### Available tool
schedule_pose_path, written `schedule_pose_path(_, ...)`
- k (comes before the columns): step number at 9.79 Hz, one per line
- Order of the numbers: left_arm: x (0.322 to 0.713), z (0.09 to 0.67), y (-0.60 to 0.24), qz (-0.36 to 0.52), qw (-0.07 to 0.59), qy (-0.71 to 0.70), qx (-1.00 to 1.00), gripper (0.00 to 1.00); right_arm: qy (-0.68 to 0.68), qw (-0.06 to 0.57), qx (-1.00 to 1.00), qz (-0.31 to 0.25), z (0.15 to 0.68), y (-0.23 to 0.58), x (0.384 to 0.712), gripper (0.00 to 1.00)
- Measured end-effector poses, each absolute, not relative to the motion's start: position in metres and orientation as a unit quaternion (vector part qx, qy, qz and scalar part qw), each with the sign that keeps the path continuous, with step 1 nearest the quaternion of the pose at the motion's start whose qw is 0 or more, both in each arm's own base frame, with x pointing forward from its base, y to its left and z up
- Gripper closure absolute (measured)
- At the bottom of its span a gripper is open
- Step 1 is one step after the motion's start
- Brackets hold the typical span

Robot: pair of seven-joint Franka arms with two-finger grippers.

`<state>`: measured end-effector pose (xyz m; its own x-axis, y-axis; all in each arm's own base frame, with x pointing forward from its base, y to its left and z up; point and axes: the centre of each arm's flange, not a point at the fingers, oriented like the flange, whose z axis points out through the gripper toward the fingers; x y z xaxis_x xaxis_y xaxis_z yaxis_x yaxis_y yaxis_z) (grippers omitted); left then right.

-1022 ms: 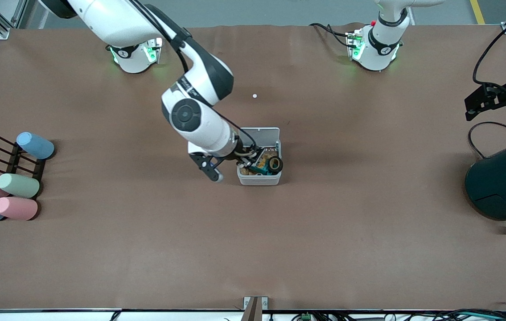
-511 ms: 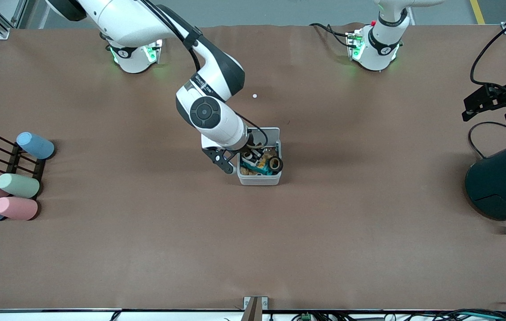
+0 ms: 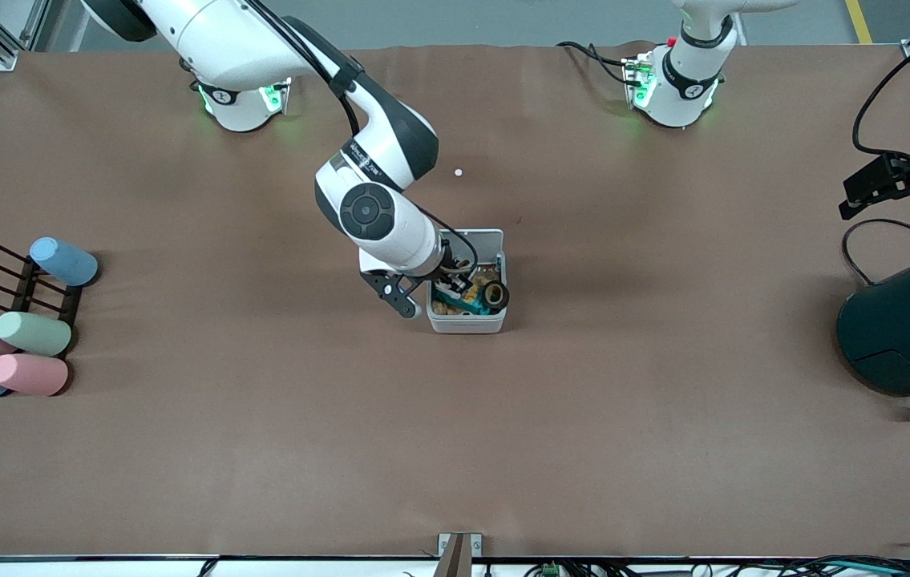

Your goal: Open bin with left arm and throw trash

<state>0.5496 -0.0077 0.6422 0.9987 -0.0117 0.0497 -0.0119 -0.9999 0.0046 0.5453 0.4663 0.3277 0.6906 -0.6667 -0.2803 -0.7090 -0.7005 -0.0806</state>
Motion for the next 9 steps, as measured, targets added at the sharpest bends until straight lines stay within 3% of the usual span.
schedule_pose_path(2,0.550,0.645,-0.008,0.028,0.003,-0.004,1.000,0.00,0.389,0.080,-0.910,0.121,0.352,0.439,0.565,0.33)
schedule_pose_path(5,0.551,0.644,-0.008,0.026,0.003,0.003,1.000,0.00,0.356,0.060,-0.925,0.118,0.456,0.339,0.590,0.32)
schedule_pose_path(9,0.552,0.642,-0.006,0.023,0.003,0.006,1.000,0.00,0.162,0.031,-0.972,0.167,0.564,0.146,0.569,0.28)
